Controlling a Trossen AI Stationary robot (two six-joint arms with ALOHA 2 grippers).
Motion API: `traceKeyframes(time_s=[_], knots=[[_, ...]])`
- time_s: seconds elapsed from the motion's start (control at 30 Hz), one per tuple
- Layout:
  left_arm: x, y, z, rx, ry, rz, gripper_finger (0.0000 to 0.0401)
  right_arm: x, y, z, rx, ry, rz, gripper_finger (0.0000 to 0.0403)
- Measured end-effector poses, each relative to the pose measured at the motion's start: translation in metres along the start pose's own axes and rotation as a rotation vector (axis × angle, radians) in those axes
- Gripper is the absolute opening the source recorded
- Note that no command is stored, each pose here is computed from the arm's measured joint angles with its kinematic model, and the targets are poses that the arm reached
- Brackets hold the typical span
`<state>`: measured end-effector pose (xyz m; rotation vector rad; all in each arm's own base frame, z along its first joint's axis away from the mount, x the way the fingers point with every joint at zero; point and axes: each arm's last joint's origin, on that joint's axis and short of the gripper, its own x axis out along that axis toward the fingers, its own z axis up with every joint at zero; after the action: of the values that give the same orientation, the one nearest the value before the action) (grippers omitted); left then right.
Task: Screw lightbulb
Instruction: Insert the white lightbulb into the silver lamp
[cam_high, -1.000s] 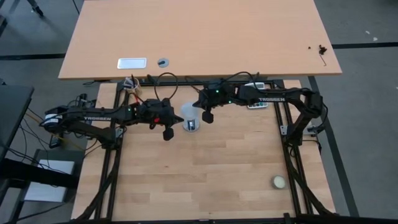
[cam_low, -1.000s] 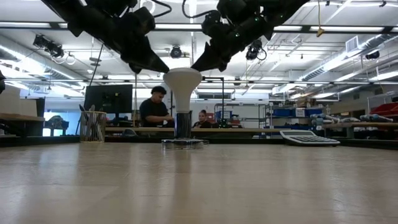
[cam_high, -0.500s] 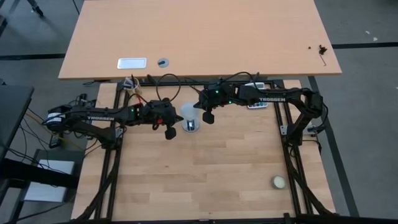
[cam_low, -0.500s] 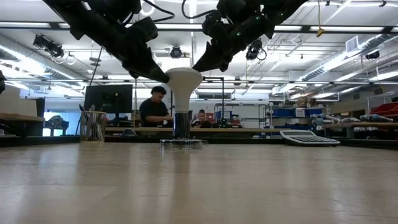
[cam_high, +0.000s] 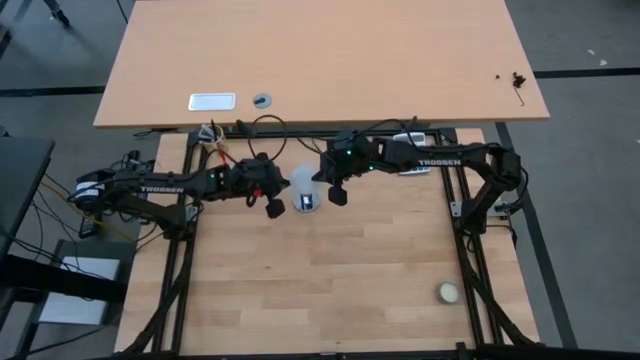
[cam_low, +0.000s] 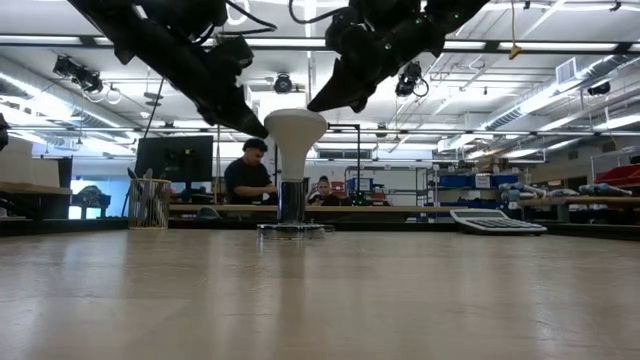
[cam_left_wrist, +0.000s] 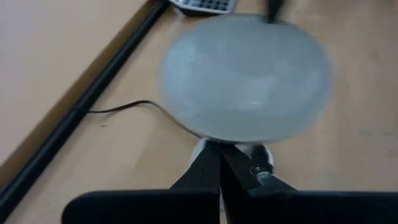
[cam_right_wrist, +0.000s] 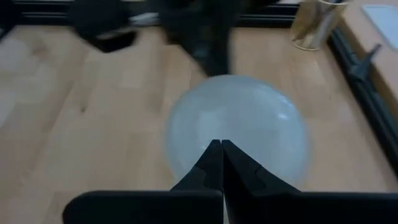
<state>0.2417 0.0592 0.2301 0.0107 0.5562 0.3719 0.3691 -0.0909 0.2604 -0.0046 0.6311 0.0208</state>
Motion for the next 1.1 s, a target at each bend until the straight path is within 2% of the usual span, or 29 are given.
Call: traceKeyframes(time_s=[0.23,0.7,0.97,1.1], knots=[[0.000,0.014,0.000,-0.028,0.004,0.049,0.0000,-0.002,0.001,0.004,-0.015,-0.037,-0.006,0.0005],[-0.022,0.015,-0.008,-0.055,0.102,0.043,0.0000,-0.012,-0.014,0.013,-0.018,-0.111,-0.066,0.0008],[-0.041,-0.001,0.006,-0.013,-0.035,-0.054,0.0000,-0.003,-0.016,0.008,-0.011,-0.081,-0.062,0.0008],[-0.035,-0.016,0.010,0.037,-0.081,-0.155,0.0000,-0.003,-0.017,0.008,-0.011,-0.083,-0.066,0.0008]])
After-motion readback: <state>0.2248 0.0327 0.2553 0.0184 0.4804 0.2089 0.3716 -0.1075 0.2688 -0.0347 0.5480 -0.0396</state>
